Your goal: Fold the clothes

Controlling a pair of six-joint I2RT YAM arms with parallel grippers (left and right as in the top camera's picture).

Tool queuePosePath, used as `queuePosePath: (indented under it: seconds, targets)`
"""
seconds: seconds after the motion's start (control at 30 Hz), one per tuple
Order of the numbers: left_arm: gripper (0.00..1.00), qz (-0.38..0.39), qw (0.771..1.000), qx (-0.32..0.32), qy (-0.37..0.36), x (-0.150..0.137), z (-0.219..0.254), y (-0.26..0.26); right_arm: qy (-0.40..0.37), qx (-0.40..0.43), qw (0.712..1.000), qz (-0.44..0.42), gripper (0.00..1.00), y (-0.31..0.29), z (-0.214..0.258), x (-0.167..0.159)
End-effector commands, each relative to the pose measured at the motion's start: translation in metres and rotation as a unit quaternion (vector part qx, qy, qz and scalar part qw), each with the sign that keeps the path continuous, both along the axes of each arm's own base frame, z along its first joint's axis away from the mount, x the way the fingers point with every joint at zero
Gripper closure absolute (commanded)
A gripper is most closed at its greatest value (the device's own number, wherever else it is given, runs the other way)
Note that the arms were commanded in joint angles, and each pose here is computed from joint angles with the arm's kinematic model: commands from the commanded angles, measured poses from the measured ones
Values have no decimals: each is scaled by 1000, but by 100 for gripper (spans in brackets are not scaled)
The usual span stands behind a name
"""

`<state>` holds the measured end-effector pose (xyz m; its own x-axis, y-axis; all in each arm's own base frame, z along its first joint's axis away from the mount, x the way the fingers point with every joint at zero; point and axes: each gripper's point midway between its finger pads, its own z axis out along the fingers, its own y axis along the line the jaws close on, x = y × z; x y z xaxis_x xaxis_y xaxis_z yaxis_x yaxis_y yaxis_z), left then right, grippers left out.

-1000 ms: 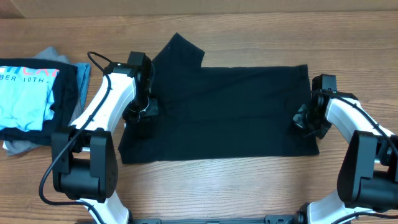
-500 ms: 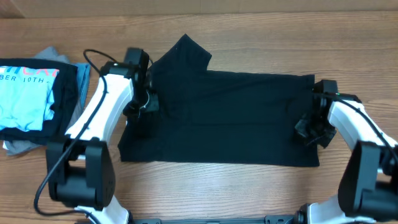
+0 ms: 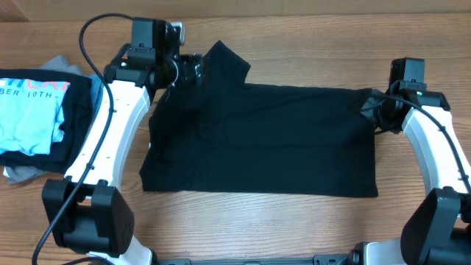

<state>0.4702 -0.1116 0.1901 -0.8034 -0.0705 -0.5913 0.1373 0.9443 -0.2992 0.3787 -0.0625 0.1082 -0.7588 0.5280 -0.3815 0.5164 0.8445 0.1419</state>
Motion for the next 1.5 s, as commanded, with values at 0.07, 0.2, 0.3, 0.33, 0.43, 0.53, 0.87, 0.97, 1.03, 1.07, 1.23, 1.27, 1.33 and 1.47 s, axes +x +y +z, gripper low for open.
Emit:
queuePosePath:
  seconds: [0.07,0.2,0.3,0.33,0.43,0.53,0.87,0.97,1.03,1.07,1.23,1.27,1.33,1.47]
  targets:
    - [7,-32,999,2,-32,52,-51,-14,-76,-14,997,8,82,-8,16,41]
    - [9,-31,998,-2,-63,81,-74,-19,-86,-21,996,16,81,-11,0,59]
    - [10,-31,997,2,-77,98,-84,-20,-84,-22,996,17,72,-13,-20,71]
    - [11,-30,996,3,-79,101,-85,-20,-82,-22,996,17,66,-14,-26,73]
    - [12,-42,995,10,-91,116,-94,-23,-79,-31,996,12,51,-19,-42,80]
    - [13,-48,994,14,-96,128,-100,-25,-78,-55,995,10,49,-27,-50,85]
    - [14,-55,990,21,-130,145,-96,-29,-88,-78,993,4,46,-58,-88,102]
    - [14,-60,989,24,-132,146,-102,-30,-88,-76,993,19,47,-62,-94,103]
    - [15,-60,990,25,-128,147,-109,-30,-88,-74,993,31,47,-61,-94,103]
    - [15,-60,990,25,-125,146,-113,-30,-88,-74,993,31,47,-61,-94,104]
    - [16,-57,991,34,-118,148,-129,-28,-88,-73,993,32,47,-60,-94,104]
    - [16,-56,991,35,-117,149,-133,-28,-88,-73,993,33,47,-59,-94,104]
    - [16,-58,991,34,-113,149,-143,-29,-89,-71,993,34,47,-59,-94,104]
    - [16,-64,992,35,-98,148,-165,-35,-90,-71,993,35,47,-58,-94,105]
